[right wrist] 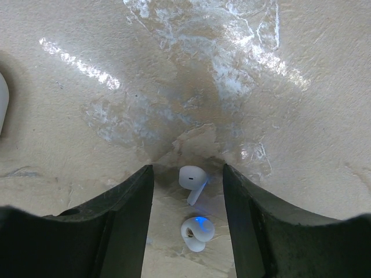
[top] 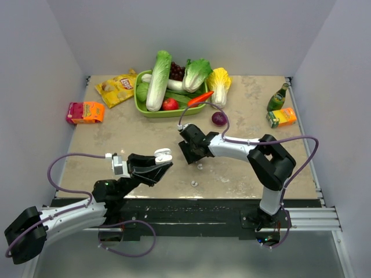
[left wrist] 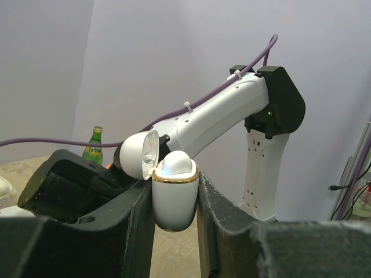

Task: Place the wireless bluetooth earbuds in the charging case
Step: Pick up the earbud from the center of the board.

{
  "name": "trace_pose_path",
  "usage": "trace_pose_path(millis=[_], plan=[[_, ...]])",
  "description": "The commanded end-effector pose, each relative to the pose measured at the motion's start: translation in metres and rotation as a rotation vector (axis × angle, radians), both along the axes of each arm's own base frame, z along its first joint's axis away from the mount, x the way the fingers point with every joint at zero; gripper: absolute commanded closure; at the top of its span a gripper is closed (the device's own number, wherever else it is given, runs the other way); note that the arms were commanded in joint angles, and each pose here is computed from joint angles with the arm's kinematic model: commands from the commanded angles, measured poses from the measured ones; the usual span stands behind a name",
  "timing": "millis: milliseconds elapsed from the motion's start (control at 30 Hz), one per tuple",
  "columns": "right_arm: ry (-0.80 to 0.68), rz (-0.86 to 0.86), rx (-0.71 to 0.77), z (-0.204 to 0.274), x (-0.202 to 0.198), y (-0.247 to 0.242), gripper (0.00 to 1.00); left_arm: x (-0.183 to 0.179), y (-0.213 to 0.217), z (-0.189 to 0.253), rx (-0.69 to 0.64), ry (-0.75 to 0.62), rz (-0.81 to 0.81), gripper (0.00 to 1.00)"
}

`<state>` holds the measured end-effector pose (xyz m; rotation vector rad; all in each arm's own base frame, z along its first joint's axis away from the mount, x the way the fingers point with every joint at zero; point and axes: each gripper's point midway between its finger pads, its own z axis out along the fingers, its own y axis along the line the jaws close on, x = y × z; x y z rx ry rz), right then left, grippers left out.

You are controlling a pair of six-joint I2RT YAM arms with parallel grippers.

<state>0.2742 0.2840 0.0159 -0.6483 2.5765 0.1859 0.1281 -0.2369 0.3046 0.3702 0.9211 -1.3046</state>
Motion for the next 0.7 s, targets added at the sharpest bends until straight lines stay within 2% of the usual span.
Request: trace_pose_path(millis=[0,667], plan=[[0.137,-0.038,-0.102,-0.0321,-0.0322,-0.0301,0.46,-0.0163,0.0192,-0.0401,-0.018,0.006,-0.018,1.0],[0.171,-0.038,-0.088,-0.0399,-0.0404,-0.03,0.71,-0.0176,0.0201,-0.0408,-0.014,-0.002,-0.017,1.0]])
